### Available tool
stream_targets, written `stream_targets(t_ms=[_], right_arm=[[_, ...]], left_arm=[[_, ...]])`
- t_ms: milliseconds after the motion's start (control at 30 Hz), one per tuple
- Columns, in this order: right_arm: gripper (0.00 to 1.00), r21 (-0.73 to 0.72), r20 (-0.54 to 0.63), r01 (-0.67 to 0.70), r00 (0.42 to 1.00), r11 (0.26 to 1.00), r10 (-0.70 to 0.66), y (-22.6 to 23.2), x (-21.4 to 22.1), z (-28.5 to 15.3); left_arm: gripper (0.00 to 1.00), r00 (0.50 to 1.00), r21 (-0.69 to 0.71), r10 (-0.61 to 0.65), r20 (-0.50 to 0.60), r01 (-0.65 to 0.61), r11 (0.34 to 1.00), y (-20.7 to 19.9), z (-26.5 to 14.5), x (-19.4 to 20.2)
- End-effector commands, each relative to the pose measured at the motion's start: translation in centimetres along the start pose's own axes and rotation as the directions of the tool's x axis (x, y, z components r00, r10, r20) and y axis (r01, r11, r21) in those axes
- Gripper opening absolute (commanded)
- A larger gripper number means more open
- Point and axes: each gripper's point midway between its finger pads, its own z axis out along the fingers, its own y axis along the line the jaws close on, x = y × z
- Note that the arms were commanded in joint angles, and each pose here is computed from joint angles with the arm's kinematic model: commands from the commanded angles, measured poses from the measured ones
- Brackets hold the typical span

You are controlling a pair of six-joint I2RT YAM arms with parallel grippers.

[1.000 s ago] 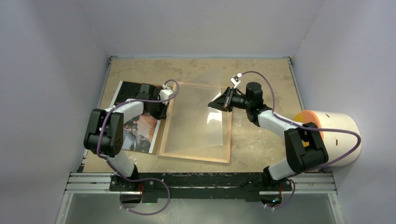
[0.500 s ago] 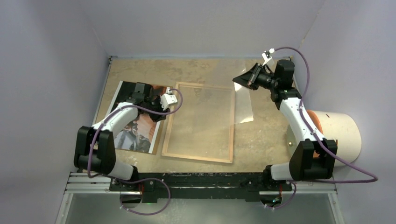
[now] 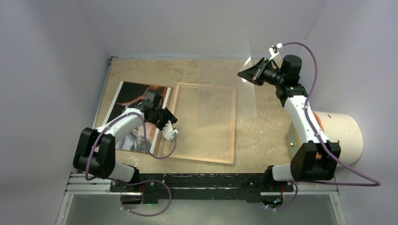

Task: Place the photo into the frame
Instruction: Adjust the photo frame at the center of the board.

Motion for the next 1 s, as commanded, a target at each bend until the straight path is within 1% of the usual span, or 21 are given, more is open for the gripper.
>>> stream_targets(t_ms=[0, 67, 100, 233, 400, 533, 633, 700, 800, 967], right_arm=[[0.0, -0.049, 0.047, 0.044, 0.998, 0.998, -0.042, 2.5, -1.7, -0.5], [0.0, -0.056, 0.045, 0.047, 0.998, 0.997, -0.045, 2.6, -1.8, -0.4], [0.0, -0.046, 0.063, 0.044, 0.997, 0.998, -0.041, 2.1, -2.5, -0.8], [0.0, -0.061, 0.065, 0.034, 0.997, 0.998, -0.03, 1.8, -2.8, -1.0], [0.0, -0.064, 0.069, 0.027, 0.997, 0.998, -0.023, 1.4, -3.0, -1.2], [0.0, -0.076, 0.066, 0.019, 0.998, 0.997, -0.014, 1.3, -3.1, -1.2], [0.0, -0.083, 0.066, 0.013, 0.998, 0.996, -0.007, 1.3, -3.1, -1.1], [0.0, -0.088, 0.069, 0.01, 0.998, 0.996, -0.004, 1.3, -3.3, -1.0], [0.0, -0.097, 0.078, 0.01, 0.997, 0.995, -0.003, 1.6, -3.7, -0.9], [0.0, -0.093, 0.093, 0.012, 0.996, 0.996, -0.004, 1.8, -4.6, -0.7]], left_arm=[[0.47, 0.917, 0.034, 0.4, 0.011, -0.4, 0.916, 2.2, 1.2, -0.2], [0.47, 0.894, 0.068, 0.448, 0.023, -0.449, 0.891, 1.6, 1.9, -0.1], [0.47, 0.881, 0.09, 0.472, 0.031, -0.472, 0.877, 1.2, 2.2, -0.1], [0.46, 0.834, 0.213, 0.55, 0.047, -0.546, 0.81, -0.7, 3.1, 1.1], [0.44, 0.794, 0.288, 0.606, 0.042, -0.59, 0.754, -0.5, 3.3, 2.6], [0.43, 0.781, 0.222, 0.622, 0.05, -0.616, 0.756, 0.6, 4.4, 1.8], [0.39, 0.801, 0.201, 0.597, 0.049, -0.593, 0.779, 1.3, 5.3, 0.5], [0.33, 0.831, 0.205, 0.554, 0.052, -0.552, 0.808, 1.3, 5.7, -0.3], [0.23, 0.879, 0.212, 0.471, 0.071, -0.475, 0.854, 1.6, 6.3, -2.6], [0.15, 0.951, 0.291, 0.303, 0.066, -0.309, 0.906, -0.1, 6.7, -5.6]])
